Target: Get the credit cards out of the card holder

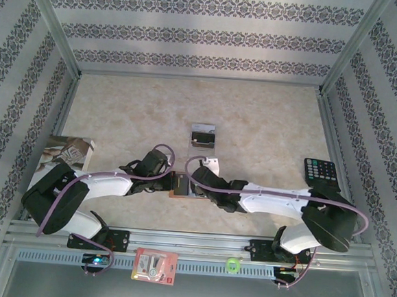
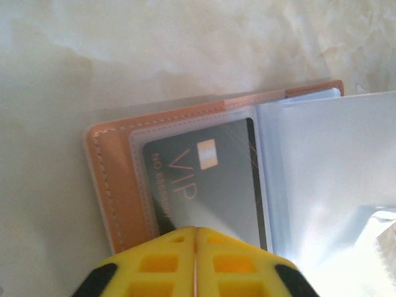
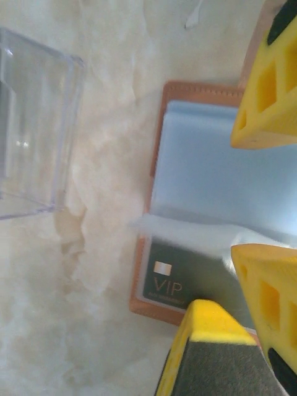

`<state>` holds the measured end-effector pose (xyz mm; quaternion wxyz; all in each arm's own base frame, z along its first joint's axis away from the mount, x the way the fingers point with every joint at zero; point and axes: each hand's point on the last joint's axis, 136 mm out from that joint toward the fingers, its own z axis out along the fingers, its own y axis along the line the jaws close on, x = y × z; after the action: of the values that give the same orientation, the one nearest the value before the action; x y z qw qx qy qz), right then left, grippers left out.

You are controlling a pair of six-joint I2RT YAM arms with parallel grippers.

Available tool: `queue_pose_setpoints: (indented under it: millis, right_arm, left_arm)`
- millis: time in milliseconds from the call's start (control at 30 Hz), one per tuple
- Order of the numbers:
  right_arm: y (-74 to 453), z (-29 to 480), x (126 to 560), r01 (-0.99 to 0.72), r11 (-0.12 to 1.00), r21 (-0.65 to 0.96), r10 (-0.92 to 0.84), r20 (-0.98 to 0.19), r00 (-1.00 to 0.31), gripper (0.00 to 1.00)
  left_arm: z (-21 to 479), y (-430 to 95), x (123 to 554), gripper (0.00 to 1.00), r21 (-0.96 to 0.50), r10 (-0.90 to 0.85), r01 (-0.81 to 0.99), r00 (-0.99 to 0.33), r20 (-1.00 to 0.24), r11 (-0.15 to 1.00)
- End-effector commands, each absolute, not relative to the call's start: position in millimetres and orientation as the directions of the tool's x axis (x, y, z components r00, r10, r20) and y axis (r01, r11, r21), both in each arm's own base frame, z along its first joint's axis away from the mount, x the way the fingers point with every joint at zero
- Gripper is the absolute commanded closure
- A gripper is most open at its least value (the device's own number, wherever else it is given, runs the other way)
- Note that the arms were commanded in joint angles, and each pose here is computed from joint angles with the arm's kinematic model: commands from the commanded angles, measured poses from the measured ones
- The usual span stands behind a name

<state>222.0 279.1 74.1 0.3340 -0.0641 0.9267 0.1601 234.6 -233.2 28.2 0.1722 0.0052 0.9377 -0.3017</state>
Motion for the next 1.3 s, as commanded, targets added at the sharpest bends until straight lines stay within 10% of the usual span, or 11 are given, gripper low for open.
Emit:
queue_pose_setpoints:
  millis: [0, 633, 1067, 1267]
  right_arm:
    - [265.4, 87.0, 227.8, -0.181, 0.949, 0.258, 0.046, -0.681, -0.731, 0.55]
    - [204.4, 102.3, 230.5, -0.069, 0.950, 0.306, 0.176, -0.702, -0.690, 0.57]
    - [259.6, 102.2, 231.9, -0.246, 0.895, 0.372, 0.053, -0.636, -0.770, 0.62]
    - [310.3, 82.0, 217.2, -0.368, 0.818, 0.442, -0.105, -0.514, -0.852, 0.78]
  left_arm:
    - [37.7, -249.3, 227.8, 0.85, -0.570, -0.026, 0.171, -0.947, -0.321, 0.804]
    - [21.0, -340.6, 195.0, 0.82, -0.625, 0.274, 0.306, -0.950, -0.150, 0.718]
    - [120.4, -282.7, 234.6, 0.62, -0.611, -0.017, 0.329, -0.872, -0.489, 0.720]
    - [77.6, -231.8, 242.9, 0.66, -0.559, -0.061, 0.202, -0.908, -0.415, 0.804]
